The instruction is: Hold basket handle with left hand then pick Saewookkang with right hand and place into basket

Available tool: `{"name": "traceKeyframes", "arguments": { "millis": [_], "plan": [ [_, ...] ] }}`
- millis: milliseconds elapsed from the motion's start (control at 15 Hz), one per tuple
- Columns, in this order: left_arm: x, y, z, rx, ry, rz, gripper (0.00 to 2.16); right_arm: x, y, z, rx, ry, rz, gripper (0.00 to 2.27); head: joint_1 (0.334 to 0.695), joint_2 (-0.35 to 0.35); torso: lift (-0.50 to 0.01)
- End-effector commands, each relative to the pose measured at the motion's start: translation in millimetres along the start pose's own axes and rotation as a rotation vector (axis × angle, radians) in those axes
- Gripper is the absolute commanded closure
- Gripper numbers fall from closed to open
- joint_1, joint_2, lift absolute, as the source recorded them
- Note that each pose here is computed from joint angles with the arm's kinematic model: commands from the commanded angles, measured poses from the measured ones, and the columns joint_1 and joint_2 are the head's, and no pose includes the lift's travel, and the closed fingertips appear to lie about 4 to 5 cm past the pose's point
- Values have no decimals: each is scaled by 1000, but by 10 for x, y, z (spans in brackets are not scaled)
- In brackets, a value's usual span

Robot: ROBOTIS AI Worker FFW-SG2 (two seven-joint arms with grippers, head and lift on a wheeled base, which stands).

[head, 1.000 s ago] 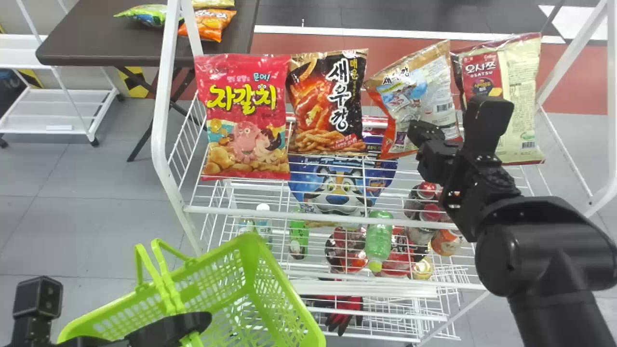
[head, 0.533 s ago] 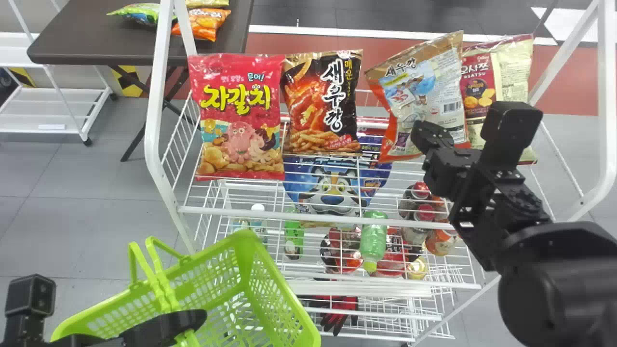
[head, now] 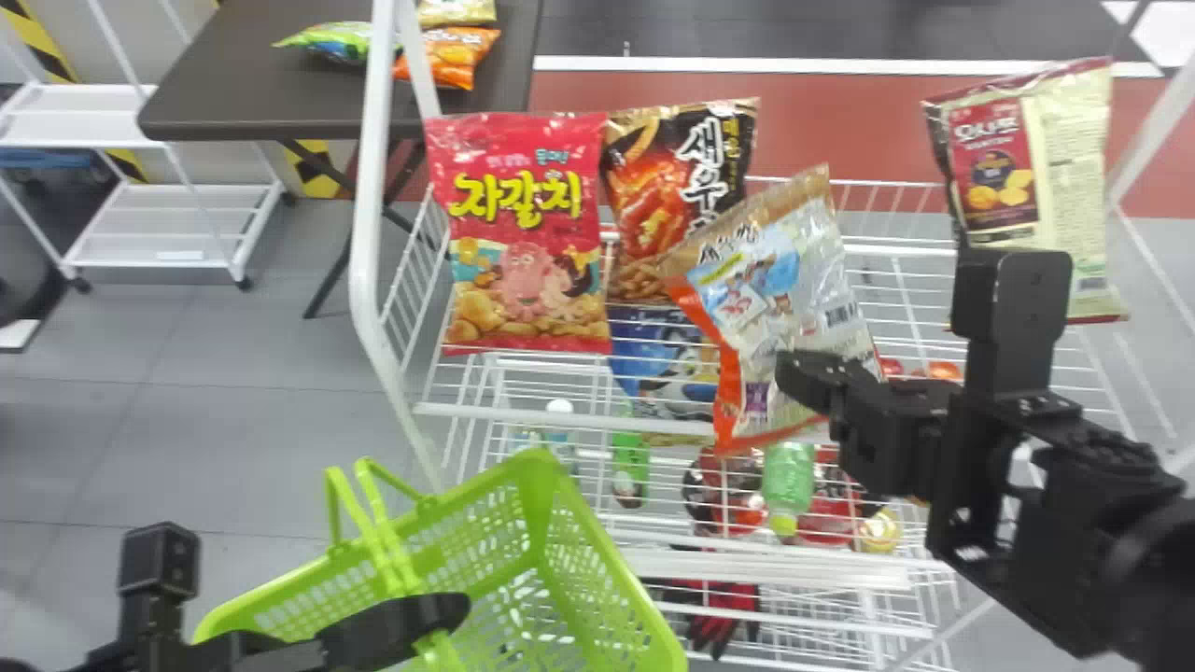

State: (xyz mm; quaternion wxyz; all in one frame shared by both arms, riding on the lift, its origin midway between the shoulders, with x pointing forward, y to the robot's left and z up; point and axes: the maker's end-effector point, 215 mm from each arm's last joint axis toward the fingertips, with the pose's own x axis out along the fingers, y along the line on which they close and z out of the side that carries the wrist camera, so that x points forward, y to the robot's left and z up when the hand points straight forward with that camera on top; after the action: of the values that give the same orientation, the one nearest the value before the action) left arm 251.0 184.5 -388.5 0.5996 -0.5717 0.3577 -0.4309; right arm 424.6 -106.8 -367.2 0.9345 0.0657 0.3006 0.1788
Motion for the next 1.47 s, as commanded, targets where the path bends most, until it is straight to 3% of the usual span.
{"name": "traceKeyframes", "arguments": {
  "millis": [0,467,867,933,1000,1133,1200,1400],
  "plan": [
    [-2,-2,3,-33,-5,-7,2152,-79,413,-250,-23,96,85,2250,695,113,-19],
    [18,24,100,-38,-13,-15,2152,-68,1555,-842,-96,240,306,2253,695,349,-19],
    [42,9,166,-31,-14,-23,2152,238,1980,-1372,-87,312,373,2246,695,350,-19],
    [36,13,184,-32,-16,-23,2152,301,2004,-1420,-80,311,378,2081,695,350,-19],
    [38,22,195,-35,-16,-24,2152,327,2014,-1472,-83,322,382,1747,695,350,-19],
    [37,34,218,-39,-19,-25,2152,342,2024,-1510,-75,330,396,73,695,350,-19],
    [36,39,233,-40,-20,-26,2152,343,2004,-1503,-71,330,398,-1,695,350,-19],
    [27,44,256,-40,-21,-24,2152,374,1922,-1224,-53,257,392,56,695,350,-19]
  ]
}}
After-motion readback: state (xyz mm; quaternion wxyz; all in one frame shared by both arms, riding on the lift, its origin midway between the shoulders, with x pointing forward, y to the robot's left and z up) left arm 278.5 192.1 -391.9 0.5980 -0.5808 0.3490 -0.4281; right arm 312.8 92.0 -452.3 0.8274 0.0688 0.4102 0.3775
